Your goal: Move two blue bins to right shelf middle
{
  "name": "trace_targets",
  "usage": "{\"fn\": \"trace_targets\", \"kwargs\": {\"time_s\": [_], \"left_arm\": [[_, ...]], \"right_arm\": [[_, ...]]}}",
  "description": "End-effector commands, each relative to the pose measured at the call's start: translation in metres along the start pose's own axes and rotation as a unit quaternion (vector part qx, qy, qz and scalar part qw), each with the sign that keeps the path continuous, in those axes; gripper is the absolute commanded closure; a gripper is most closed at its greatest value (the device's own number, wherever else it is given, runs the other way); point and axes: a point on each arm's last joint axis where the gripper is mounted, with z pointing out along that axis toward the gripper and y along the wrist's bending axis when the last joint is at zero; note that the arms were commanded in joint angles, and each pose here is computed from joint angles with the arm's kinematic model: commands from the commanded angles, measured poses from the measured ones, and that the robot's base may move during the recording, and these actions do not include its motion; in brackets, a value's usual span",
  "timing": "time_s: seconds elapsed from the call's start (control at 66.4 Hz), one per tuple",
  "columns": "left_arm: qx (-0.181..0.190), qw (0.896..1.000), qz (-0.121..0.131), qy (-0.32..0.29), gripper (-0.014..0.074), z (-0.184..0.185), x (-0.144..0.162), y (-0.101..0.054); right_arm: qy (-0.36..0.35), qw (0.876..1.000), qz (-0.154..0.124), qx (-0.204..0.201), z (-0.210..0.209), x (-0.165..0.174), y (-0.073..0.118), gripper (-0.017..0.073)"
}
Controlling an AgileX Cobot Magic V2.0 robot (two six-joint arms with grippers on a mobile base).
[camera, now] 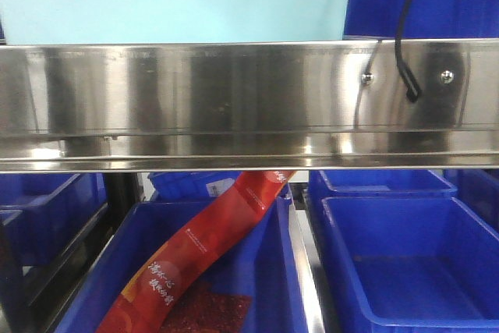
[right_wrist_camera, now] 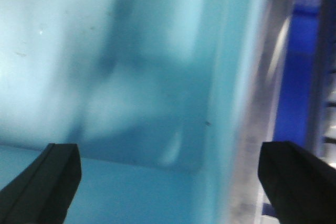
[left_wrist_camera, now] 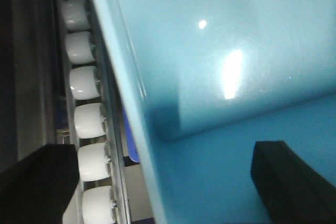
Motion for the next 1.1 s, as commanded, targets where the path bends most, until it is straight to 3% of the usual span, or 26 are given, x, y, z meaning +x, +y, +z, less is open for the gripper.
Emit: {"fn": "trace_targets", "kwargs": {"time_s": [0.0,0.09,0.181,0.316,0.407,0.497,0.542,0.663,0.829,1.085], "left_arm": [[-0.002,1.0,0.007,-0.026,0.007,-0.024,0.003,0.0],[-0.013,0.998,0.01,-0.056,0.0077,-0.048,0.009,0.003],[-0.019,0.996,0.011,-0.09,0.0077,-0.076,0.018,0.006],[-0.025,0.985,0.011,-0.172,0.0125,-0.125,0.034,0.009],[-0.022,0.975,0.01,-0.22,0.0292,-0.15,0.043,0.01],[-0.021,0.967,0.009,-0.255,0.0604,-0.169,0.054,0.011],[-0.021,0.964,0.009,-0.266,0.071,-0.174,0.057,0.012],[-0.026,0.957,0.012,-0.288,0.0704,-0.174,0.069,0.013],[-0.031,0.953,0.022,-0.3,0.0704,-0.145,0.1,0.014],[-0.021,0.93,0.033,-0.366,0.0704,-0.105,0.167,0.015]], "right_arm": [[-0.043,0.999,-0.007,0.013,-0.03,-0.003,-0.003,-0.0009],[-0.069,0.997,-0.011,0.022,-0.054,-0.002,-0.005,0.0007],[-0.094,0.995,-0.015,0.028,-0.076,0.001,-0.007,0.0078],[-0.132,0.99,-0.018,0.036,-0.111,0.006,-0.011,0.0305],[-0.154,0.987,-0.021,0.049,-0.129,0.009,-0.014,0.0511],[-0.166,0.983,-0.026,0.073,-0.138,0.012,-0.019,0.0729],[-0.164,0.983,-0.028,0.081,-0.138,0.014,-0.021,0.0721],[-0.145,0.985,-0.036,0.09,-0.126,0.029,-0.026,0.0721],[-0.147,0.984,-0.053,0.083,-0.11,0.066,-0.034,0.0721],[-0.189,0.977,-0.073,0.06,-0.107,0.148,-0.052,0.0721]]}}
